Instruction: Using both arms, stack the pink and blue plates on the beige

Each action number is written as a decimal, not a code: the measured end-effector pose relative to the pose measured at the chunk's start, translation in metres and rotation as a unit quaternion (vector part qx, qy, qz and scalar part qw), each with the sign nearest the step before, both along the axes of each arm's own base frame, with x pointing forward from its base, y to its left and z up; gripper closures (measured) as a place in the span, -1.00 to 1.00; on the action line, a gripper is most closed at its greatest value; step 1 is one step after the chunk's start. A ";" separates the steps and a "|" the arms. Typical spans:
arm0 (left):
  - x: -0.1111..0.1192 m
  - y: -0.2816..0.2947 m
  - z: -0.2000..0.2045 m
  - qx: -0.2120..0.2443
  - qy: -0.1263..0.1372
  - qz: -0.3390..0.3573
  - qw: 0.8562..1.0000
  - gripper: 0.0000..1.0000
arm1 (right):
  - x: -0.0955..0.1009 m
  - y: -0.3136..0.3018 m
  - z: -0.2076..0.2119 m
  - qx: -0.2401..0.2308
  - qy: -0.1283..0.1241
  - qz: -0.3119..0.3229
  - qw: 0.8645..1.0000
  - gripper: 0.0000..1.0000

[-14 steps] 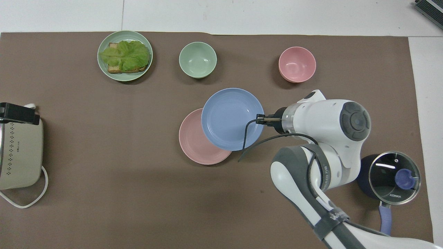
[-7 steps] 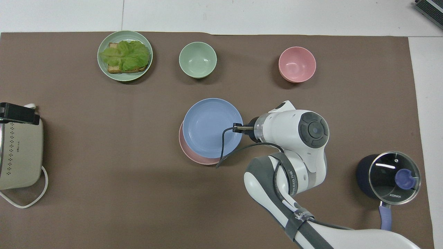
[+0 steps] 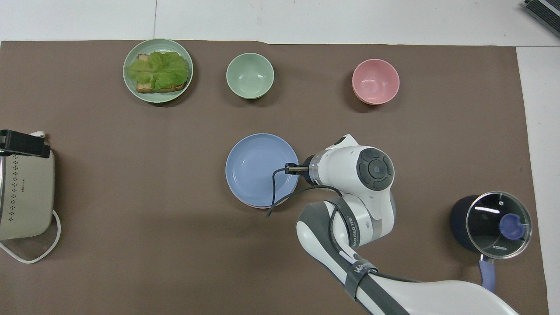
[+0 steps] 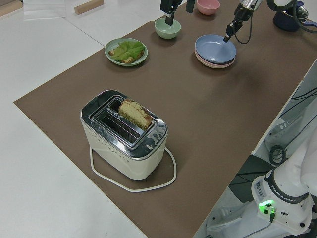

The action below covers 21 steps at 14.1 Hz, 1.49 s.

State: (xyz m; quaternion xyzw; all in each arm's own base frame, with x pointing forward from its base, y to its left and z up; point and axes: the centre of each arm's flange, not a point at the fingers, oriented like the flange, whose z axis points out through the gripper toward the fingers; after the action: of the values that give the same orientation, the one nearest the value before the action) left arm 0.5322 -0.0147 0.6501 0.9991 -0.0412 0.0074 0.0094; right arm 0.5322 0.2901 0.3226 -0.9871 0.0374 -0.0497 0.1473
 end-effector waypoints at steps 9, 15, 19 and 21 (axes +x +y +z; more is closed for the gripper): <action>0.000 0.000 0.000 0.000 0.000 0.000 1.000 -1.00 | 0.018 -0.023 0.034 0.009 -0.017 -0.031 0.999 -0.69; 0.000 0.000 0.000 0.000 0.000 0.000 1.000 -1.00 | 0.037 -0.165 0.118 -0.035 -0.024 -0.084 0.996 -1.00; 0.000 0.000 0.000 0.000 0.000 0.000 1.000 -1.00 | 0.027 -0.248 0.155 -0.076 -0.017 -0.078 0.994 -1.00; 0.000 0.000 0.000 0.000 0.000 0.000 1.000 -1.00 | 0.018 -0.281 0.181 -0.088 -0.003 -0.080 0.993 -1.00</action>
State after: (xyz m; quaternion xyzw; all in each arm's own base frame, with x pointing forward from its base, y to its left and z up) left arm 0.5322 -0.0147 0.6501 0.9991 -0.0412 0.0074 0.0094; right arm 0.5497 0.0092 0.5039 -0.9900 0.1116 -0.0671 0.0551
